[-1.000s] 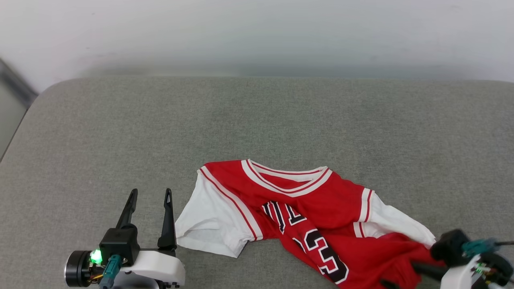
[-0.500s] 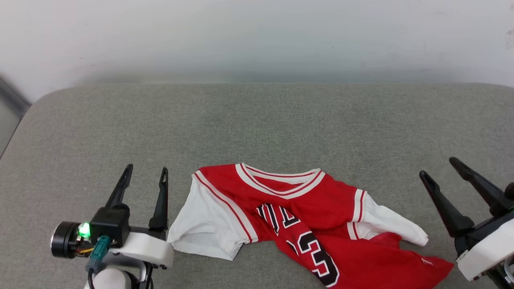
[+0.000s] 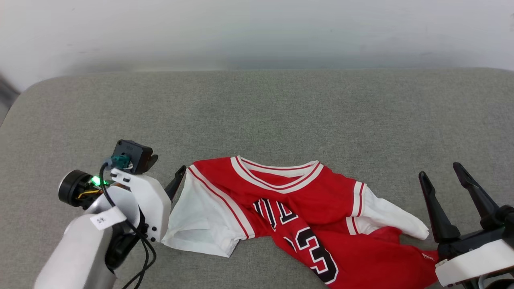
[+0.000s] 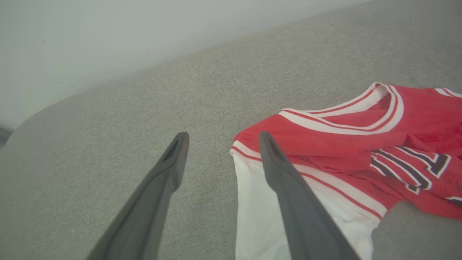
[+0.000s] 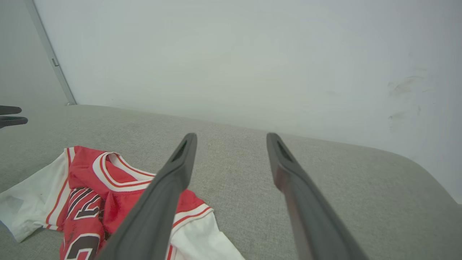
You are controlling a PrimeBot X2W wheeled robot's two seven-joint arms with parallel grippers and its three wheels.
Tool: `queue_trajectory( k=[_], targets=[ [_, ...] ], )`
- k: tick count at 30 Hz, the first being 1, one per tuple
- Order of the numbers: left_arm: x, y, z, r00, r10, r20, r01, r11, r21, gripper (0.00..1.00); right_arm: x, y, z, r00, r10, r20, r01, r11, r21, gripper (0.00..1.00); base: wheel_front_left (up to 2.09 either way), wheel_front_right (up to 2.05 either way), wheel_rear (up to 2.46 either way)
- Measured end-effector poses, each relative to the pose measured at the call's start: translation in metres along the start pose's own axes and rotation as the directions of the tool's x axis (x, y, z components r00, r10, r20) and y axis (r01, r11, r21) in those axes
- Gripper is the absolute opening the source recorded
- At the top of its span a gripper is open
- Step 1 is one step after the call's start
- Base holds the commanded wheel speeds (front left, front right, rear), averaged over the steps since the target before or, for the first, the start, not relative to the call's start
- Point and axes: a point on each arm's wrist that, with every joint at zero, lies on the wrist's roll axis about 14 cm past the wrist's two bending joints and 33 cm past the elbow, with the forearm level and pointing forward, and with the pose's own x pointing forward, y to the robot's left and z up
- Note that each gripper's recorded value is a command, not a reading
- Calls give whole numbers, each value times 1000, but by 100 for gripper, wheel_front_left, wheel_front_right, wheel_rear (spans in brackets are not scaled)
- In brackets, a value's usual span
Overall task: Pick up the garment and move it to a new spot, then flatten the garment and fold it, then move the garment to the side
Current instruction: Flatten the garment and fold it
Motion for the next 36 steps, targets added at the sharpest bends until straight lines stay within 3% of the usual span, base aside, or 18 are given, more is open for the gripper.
queue_trajectory(
  k=[6,13,21,26,27,28,29,36],
  targets=[
    [0,-8,-33,940,-139,-313,134,990,-37,100,3,-2,-11,1000,-8,-24,8,1000,-1,100,0,0,0],
    [-10,-12,-74,777,-218,-591,230,972,-56,100,8,-8,-18,999,-22,-36,22,1000,-3,100,0,0,0],
    [-24,-28,-123,594,-267,-758,297,949,-102,100,13,-14,-29,997,-34,-65,34,999,-6,100,0,0,0],
    [-22,-31,-138,558,-270,-785,308,945,-107,100,17,-16,-32,997,-31,-71,30,999,-13,100,0,0,0],
    [-23,-32,-140,552,-273,-788,309,945,-110,47,18,-16,-31,997,-29,-68,28,999,-18,100,0,0,0],
    [-23,-33,-140,551,-275,-788,312,944,-111,4,18,-17,-30,997,-27,-66,26,999,-23,100,0,0,0],
    [-22,-33,-140,556,-275,-784,311,944,-111,0,20,-18,-28,998,-25,-62,24,999,-29,100,0,0,0],
    [-25,-30,-130,604,-263,-752,322,944,-71,0,28,-29,-3,999,0,-38,-5,993,-115,100,0,0,0]
  ],
)
